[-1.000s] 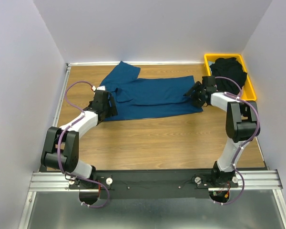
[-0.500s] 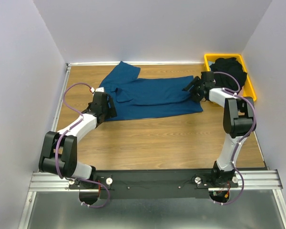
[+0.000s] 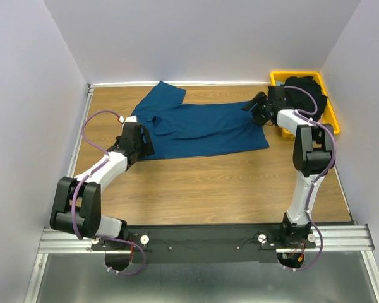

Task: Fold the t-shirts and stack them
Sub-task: Fold the tshirt

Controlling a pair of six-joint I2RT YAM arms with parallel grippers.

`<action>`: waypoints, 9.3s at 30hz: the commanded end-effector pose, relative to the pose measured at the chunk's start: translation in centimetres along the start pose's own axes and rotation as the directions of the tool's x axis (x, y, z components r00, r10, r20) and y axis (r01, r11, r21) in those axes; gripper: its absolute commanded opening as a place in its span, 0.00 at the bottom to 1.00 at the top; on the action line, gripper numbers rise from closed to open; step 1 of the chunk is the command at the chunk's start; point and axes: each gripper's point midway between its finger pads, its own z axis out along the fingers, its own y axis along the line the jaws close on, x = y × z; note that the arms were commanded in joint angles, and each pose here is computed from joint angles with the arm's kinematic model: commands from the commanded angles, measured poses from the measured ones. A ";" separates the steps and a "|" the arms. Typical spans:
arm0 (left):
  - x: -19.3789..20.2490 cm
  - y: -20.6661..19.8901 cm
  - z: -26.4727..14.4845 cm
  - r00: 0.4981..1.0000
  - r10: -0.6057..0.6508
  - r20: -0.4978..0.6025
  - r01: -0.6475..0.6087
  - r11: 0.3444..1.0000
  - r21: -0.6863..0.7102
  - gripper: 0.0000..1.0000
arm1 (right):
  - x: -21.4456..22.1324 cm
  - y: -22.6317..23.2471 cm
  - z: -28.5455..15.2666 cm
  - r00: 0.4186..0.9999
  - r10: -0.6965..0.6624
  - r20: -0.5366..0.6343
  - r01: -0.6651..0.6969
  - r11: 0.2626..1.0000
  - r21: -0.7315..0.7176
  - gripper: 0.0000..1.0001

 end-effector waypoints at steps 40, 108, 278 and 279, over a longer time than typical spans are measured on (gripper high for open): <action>6.0 6.0 3.1 0.965 -0.120 -0.233 0.089 0.986 -0.140 0.67 | 11.6 -19.8 -12.1 0.974 0.170 -0.147 -0.117 0.942 0.314 0.53; -4.2 4.2 -4.3 0.966 -0.145 0.214 0.141 0.989 0.032 0.81 | 7.0 -3.2 -6.9 0.971 -0.181 -0.155 0.177 0.983 -0.038 0.73; 1.3 7.2 -2.7 0.855 -0.501 0.135 0.516 0.850 -0.104 0.73 | 9.9 -8.7 -14.4 0.967 -0.235 -0.100 0.243 0.967 0.075 0.72; 1.6 7.4 -2.5 0.851 -0.507 0.135 0.522 0.845 -0.113 0.71 | 9.6 -8.8 -14.4 0.971 -0.219 -0.094 0.225 0.972 0.062 0.72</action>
